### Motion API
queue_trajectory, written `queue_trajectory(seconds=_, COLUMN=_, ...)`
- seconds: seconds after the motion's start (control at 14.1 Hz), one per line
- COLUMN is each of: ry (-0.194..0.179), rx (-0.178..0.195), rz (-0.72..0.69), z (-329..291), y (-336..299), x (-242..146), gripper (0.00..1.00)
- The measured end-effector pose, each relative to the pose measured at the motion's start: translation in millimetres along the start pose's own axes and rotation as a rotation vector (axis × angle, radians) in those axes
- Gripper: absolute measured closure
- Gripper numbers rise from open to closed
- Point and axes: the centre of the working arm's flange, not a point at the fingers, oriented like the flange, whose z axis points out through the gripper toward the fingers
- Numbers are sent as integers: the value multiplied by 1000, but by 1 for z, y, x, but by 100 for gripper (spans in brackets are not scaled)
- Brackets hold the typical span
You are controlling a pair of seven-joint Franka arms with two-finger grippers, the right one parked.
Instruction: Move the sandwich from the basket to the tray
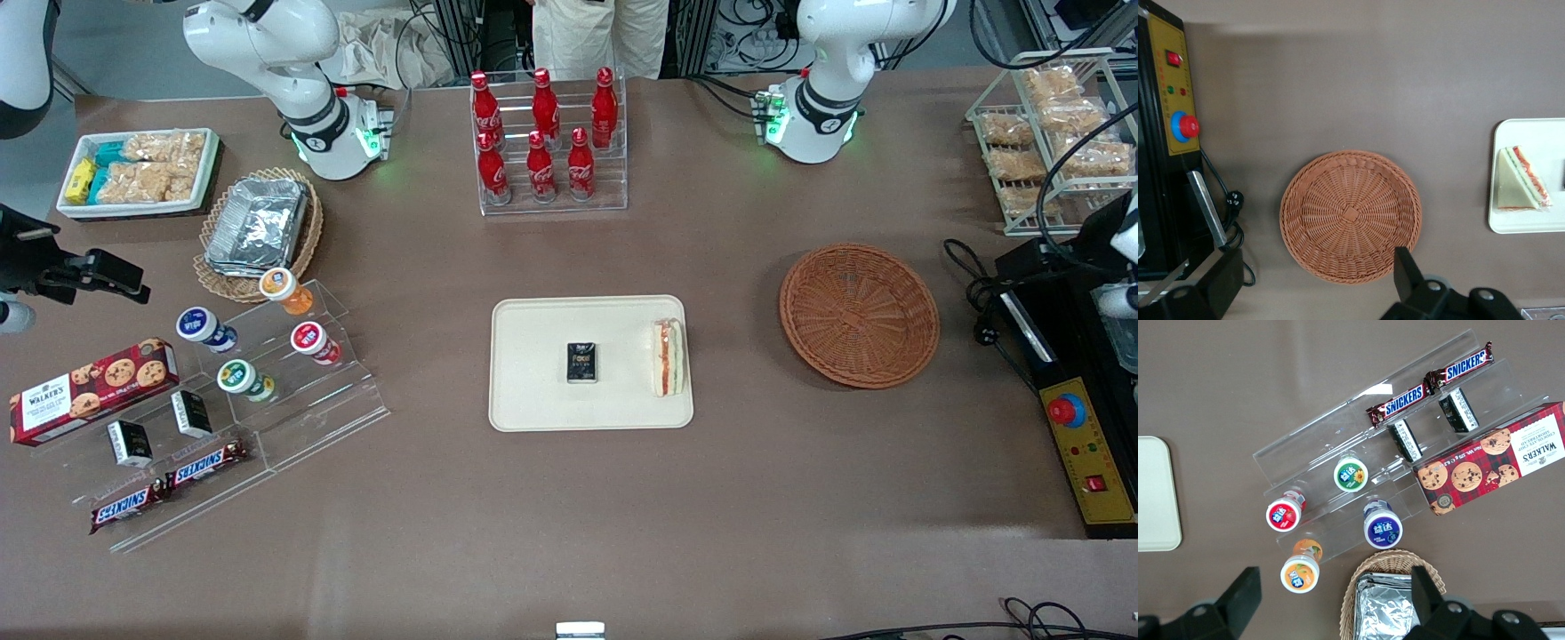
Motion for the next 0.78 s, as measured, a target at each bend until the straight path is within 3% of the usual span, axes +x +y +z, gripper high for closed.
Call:
queue_trajectory(seconds=0.21, ry=16, rx=1, rz=6, z=-16, y=4, x=-1, gripper=0)
queue_trajectory(seconds=0.78, ry=6, rx=1, rz=1, z=-15, y=1, x=-2, gripper=0)
